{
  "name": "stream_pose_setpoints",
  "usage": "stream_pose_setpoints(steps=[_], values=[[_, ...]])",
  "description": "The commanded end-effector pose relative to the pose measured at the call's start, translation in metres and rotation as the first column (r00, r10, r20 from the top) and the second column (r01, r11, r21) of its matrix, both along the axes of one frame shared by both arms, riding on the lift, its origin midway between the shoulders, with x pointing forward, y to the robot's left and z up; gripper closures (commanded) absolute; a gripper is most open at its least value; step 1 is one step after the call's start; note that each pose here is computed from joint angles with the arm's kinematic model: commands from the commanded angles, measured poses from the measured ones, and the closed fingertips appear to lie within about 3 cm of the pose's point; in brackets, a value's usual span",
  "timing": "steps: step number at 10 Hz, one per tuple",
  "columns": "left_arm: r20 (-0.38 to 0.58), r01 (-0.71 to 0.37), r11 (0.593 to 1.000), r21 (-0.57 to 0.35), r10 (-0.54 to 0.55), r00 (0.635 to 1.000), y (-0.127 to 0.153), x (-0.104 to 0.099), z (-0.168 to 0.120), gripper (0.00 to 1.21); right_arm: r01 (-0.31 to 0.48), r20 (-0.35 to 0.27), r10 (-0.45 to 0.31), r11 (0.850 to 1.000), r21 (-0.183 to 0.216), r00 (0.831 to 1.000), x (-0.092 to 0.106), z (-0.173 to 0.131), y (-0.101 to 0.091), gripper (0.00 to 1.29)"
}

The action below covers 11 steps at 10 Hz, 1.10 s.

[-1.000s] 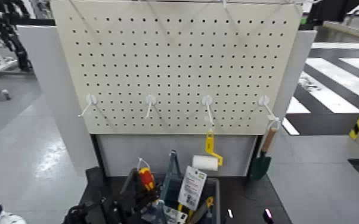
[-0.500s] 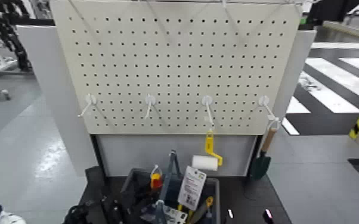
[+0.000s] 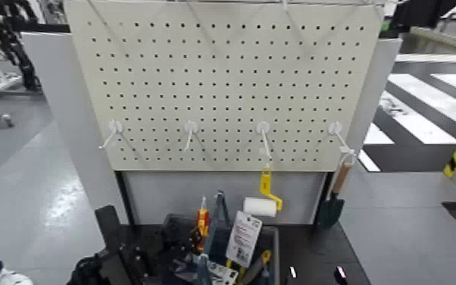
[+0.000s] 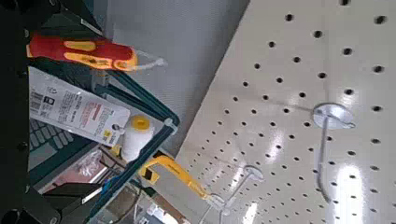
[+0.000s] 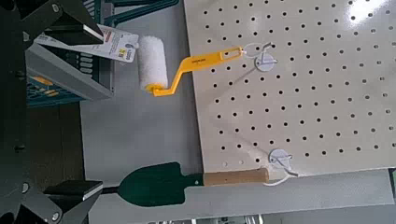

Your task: Put the red screwdriver into the crate.

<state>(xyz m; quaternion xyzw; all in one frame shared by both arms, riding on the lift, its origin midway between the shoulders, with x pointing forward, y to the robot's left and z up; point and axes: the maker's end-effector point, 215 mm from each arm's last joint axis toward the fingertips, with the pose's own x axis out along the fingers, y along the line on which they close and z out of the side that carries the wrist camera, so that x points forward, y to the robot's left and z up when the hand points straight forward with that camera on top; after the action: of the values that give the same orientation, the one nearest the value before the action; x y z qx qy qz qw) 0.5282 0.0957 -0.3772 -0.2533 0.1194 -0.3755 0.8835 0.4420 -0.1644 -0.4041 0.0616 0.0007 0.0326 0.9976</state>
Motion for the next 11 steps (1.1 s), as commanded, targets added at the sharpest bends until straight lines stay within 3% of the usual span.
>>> stream_pose_setpoints(steps=[1, 4, 6, 9, 11], values=[[0.173, -0.132, 0.983, 0.129, 0.108, 0.979, 0.029, 0.013, 0.035, 0.13, 0.002, 0.001, -0.002, 1.000, 0.001, 1.000, 0.000, 0.001, -0.001, 0.20], [0.292, -0.318, 0.925, 0.207, 0.252, 0.923, 0.059, 0.008, 0.046, 0.12, 0.004, 0.001, -0.004, 1.000, 0.003, 1.000, -0.001, 0.001, -0.001, 0.20], [0.302, -0.400, 0.881, 0.255, 0.320, 0.898, 0.067, -0.009, 0.028, 0.12, 0.006, 0.005, -0.006, 1.000, 0.002, 1.000, -0.001, 0.002, -0.003, 0.20], [0.335, -0.551, 0.789, 0.271, 0.460, 0.822, 0.092, -0.041, 0.014, 0.12, -0.004, 0.004, 0.004, 1.000, 0.001, 1.000, -0.001, 0.002, 0.000, 0.19], [0.345, -0.579, 0.751, 0.317, 0.477, 0.809, 0.099, -0.053, 0.002, 0.12, -0.008, 0.000, 0.008, 1.000, -0.001, 1.000, -0.001, 0.002, 0.000, 0.20]])
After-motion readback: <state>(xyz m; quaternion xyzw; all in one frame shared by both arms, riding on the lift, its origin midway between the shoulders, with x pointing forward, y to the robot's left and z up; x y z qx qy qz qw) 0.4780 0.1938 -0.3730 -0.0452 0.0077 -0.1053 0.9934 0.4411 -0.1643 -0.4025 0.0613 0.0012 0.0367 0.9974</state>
